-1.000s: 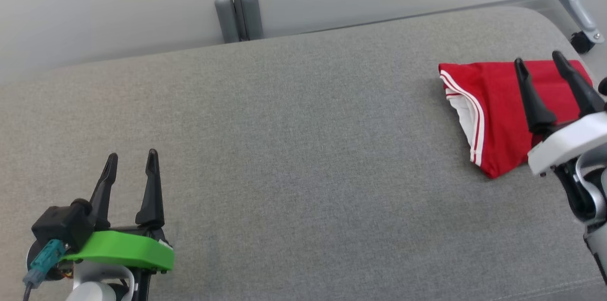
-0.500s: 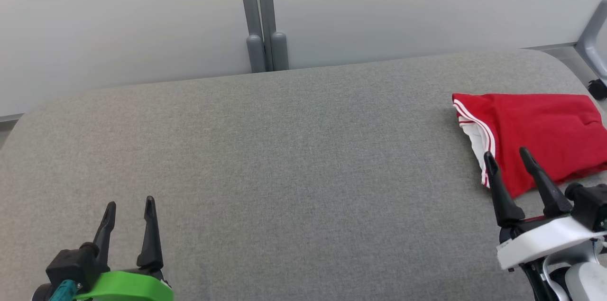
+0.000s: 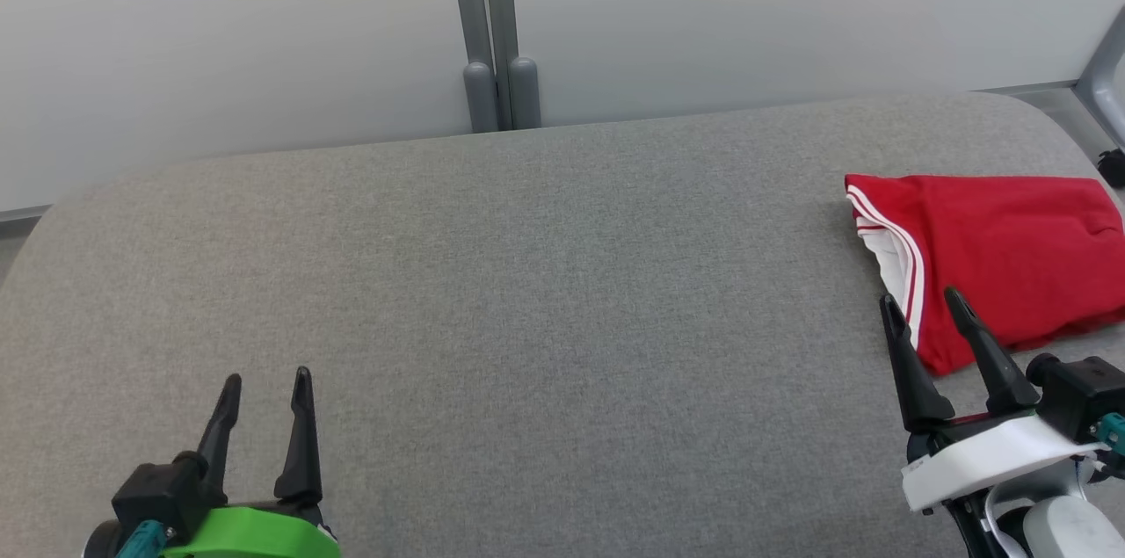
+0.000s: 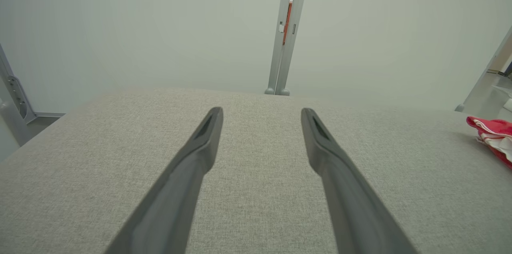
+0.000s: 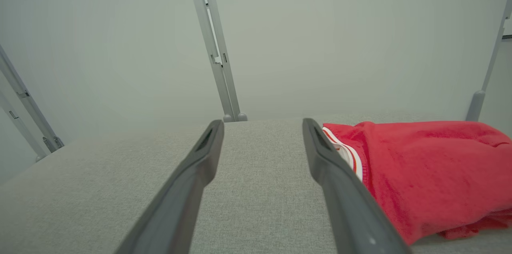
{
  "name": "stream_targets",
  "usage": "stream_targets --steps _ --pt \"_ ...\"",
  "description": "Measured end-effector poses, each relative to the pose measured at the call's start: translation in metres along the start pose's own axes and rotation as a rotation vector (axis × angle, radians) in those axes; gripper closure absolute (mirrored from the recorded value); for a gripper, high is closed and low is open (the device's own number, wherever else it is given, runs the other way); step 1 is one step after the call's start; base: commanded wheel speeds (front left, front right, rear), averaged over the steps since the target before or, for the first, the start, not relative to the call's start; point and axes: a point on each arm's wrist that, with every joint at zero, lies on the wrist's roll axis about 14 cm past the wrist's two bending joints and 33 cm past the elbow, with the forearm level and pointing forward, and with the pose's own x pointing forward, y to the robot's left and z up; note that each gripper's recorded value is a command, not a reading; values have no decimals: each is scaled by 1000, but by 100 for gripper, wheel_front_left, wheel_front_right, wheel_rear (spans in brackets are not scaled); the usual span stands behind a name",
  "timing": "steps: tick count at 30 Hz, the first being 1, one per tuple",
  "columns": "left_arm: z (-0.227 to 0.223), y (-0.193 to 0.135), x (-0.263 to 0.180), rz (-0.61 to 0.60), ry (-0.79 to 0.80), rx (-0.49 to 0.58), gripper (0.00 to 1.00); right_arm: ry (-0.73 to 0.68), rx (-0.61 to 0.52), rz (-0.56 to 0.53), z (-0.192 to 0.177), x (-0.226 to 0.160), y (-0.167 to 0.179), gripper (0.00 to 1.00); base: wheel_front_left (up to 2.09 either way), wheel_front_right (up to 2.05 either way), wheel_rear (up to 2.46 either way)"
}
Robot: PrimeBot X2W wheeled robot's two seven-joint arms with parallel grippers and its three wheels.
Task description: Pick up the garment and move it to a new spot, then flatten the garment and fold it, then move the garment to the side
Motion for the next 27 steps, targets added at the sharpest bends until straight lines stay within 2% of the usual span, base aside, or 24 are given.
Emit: stream_targets --steps 6,27 --pt "-24 -1 -9 20 77 -42 100 70 55 -24 -24 -10 2 100 0 0 0" --pt "-30 15 -3 117 129 -383 100 88 394 -136 -33 -6 -13 100 0 0 0"
